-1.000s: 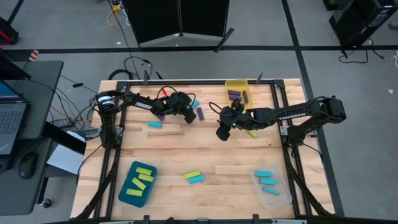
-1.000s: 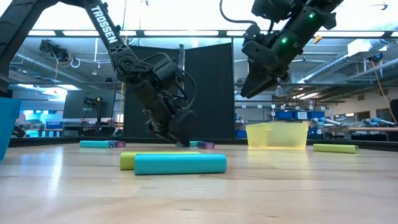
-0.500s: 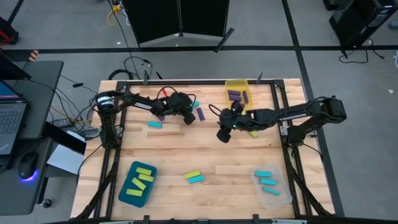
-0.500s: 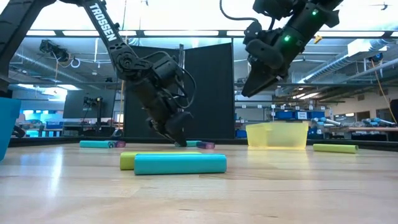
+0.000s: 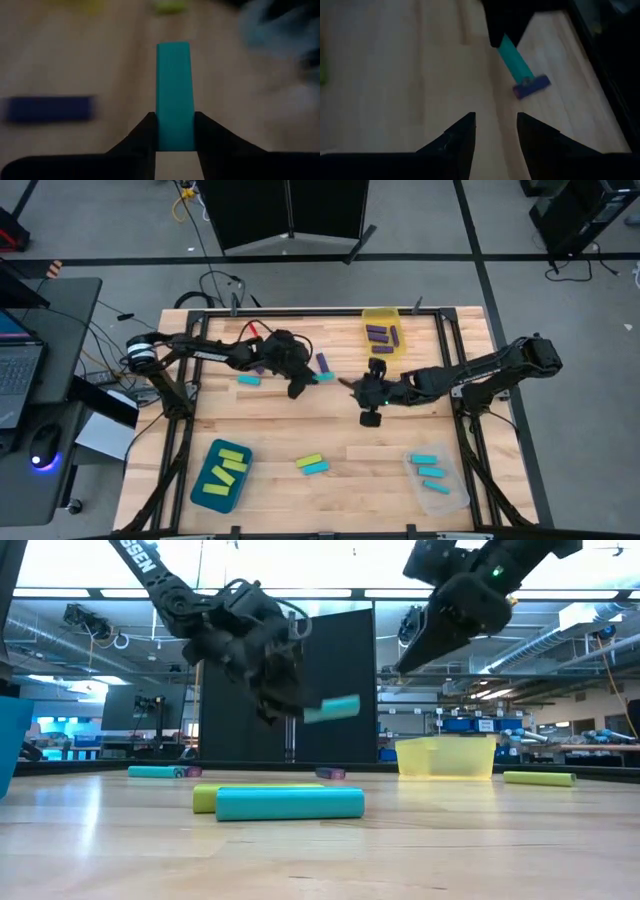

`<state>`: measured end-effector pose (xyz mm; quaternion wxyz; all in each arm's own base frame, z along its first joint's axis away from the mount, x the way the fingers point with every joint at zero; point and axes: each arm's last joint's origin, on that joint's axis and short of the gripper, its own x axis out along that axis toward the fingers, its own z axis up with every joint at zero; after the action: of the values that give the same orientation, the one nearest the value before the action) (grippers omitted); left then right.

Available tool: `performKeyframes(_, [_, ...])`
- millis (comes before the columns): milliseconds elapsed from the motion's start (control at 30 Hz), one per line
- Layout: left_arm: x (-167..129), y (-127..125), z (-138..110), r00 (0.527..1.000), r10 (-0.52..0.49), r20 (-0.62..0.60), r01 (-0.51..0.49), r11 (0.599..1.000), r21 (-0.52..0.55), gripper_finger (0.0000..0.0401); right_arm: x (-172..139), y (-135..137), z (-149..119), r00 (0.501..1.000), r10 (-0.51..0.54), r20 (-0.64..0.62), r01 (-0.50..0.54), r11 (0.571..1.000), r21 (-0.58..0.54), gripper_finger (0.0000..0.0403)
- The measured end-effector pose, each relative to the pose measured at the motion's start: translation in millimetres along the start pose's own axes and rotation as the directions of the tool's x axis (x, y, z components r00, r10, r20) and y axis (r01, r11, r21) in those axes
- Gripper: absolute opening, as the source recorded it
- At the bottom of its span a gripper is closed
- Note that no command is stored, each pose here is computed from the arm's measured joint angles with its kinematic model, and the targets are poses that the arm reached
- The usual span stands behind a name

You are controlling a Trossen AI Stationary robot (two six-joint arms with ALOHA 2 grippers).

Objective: Sort blocks
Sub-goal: Put the light blue block into the transparent bin

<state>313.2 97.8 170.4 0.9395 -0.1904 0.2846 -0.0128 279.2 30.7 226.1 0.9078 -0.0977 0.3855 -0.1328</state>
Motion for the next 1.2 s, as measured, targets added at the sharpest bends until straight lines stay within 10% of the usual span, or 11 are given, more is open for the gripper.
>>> performKeyframes(333, [5, -38, 14, 0.904, -0.409, 0.122, 0.416, 0.908, -0.038, 0.0105, -14, 27, 13, 0.986, 0.029, 0.165, -0.014, 0.996, -0.089, 0.0156])
performKeyframes(1200, [8, -61, 12, 0.841, -0.534, 0.087, 0.535, 0.845, 0.003, 0.0105, -28, 44, 26, 0.941, 0.072, 0.332, -0.030, 0.991, -0.132, 0.0158])
